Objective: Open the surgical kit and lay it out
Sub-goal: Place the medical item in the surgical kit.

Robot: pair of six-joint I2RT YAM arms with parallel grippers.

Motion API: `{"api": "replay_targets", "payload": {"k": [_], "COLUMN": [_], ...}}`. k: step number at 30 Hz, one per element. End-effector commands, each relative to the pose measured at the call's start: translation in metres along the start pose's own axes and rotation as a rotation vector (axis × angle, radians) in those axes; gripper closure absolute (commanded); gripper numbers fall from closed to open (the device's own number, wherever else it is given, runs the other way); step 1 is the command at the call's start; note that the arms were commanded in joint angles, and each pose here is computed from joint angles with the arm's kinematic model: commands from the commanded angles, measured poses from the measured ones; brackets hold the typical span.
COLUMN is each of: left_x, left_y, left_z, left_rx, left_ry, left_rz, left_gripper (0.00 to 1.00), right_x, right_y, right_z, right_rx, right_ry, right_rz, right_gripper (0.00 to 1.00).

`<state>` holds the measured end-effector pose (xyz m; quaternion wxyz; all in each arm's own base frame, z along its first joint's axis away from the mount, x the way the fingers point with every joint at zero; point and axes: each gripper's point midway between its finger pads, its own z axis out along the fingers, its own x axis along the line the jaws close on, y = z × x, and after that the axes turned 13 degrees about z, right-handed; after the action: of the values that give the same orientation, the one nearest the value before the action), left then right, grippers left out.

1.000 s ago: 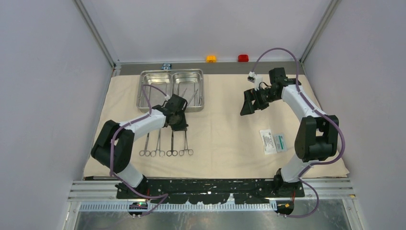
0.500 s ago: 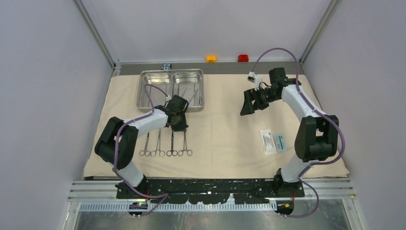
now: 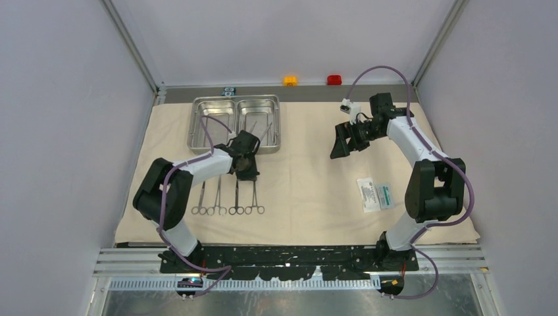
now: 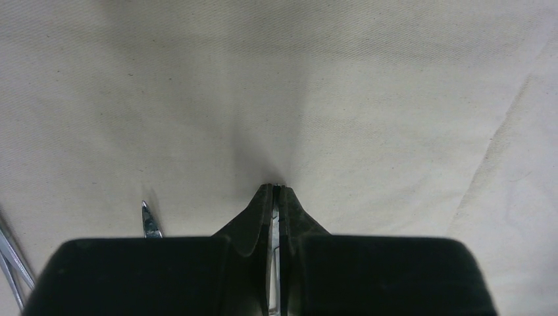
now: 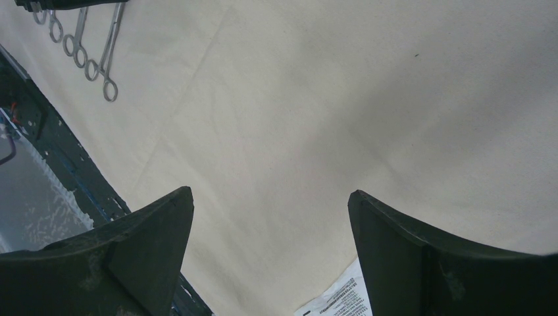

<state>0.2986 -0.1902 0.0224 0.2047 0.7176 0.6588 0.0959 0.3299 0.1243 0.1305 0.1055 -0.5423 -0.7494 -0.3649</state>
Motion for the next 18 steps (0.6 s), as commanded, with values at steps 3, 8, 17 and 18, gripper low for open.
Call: {"api": "replay_targets", "payload": {"k": [3, 8, 17, 18], "left_x": [-0.005, -0.005, -0.011, -0.012], "left_y": [0.019, 0.019, 0.028, 0.032], "left_z": [-0.003, -0.006, -0.022, -0.026], "left_rx": [-0.047, -0.053, -0.082, -0.096], "left_ry": [-0.018, -0.021, -0.057, -0.062], "left_rz": [0.003, 0.001, 0.02, 0.032], "left_gripper": [0.89, 0.75, 0.66, 0.65], "right_x": [0.005, 0.005, 0.007, 0.008], "right_y": [0.011, 0.011, 0.012, 0.012], "right_z": [-0.009, -0.008, -0.009, -0.009], "right_rx": [-0.047, -0.042, -0.048, -0.049], "right_ry": [-0.003, -0.001, 0.004, 0.008], "right_rz": [-0.052, -0.05, -0.049, -0.047], "right_gripper": [0.08, 0.08, 0.08, 0.08]}}
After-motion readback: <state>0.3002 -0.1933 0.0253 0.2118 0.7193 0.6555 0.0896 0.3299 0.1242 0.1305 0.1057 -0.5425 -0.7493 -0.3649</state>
